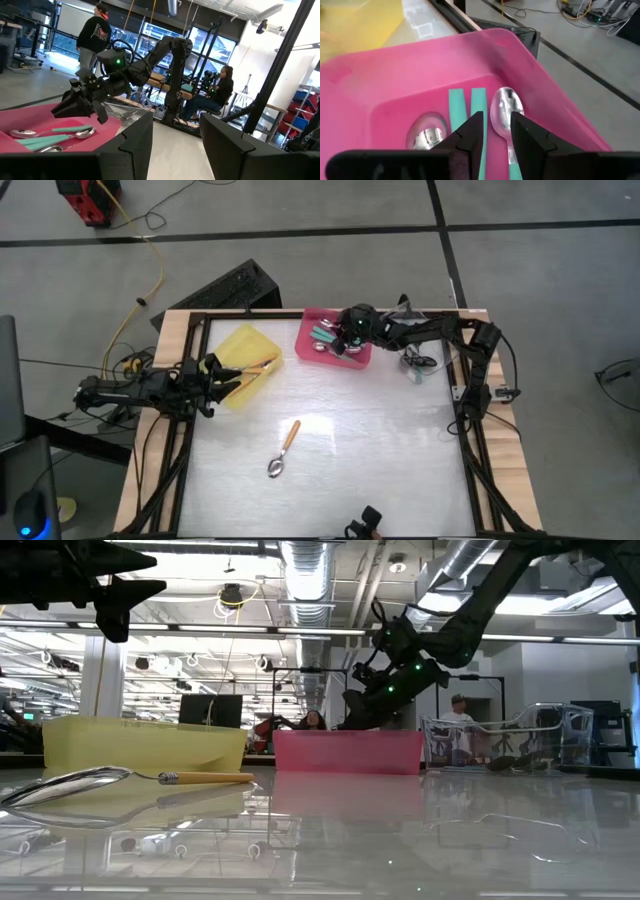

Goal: Sort silverware by color (type)
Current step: Put the yellow spoon into the yellow bin

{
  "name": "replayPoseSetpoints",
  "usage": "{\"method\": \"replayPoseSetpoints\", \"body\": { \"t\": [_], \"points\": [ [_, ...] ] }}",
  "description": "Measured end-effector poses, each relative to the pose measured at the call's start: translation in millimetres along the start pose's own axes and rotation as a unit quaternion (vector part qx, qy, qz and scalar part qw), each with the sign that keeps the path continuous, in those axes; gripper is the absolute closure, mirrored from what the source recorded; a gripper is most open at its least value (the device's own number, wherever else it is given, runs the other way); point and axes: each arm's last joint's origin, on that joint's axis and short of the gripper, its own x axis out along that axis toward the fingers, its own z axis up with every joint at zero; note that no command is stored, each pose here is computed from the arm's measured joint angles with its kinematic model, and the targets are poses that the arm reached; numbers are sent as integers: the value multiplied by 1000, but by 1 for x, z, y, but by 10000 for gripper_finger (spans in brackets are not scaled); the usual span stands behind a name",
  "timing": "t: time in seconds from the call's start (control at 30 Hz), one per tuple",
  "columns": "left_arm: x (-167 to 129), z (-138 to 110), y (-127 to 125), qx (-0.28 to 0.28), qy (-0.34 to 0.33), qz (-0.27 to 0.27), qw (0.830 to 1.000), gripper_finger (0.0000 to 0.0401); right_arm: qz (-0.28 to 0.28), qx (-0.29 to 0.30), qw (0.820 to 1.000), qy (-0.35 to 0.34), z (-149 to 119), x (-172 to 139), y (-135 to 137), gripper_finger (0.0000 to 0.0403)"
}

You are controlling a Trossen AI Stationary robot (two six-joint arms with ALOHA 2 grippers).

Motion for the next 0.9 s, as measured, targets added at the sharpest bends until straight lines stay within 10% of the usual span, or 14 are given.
{"method": "replayPoseSetpoints", "body": {
  "t": [0.47, 0.9],
  "points": [
    [0, -8, 3, -14, 42, 15, 999, 253, 44, -57, 993, -91, 58, -59, 30, 190],
    [0, -8, 2, -43, 44, 6, 998, 253, 259, -129, 946, -144, 59, -116, 156, 200]
  ]
}}
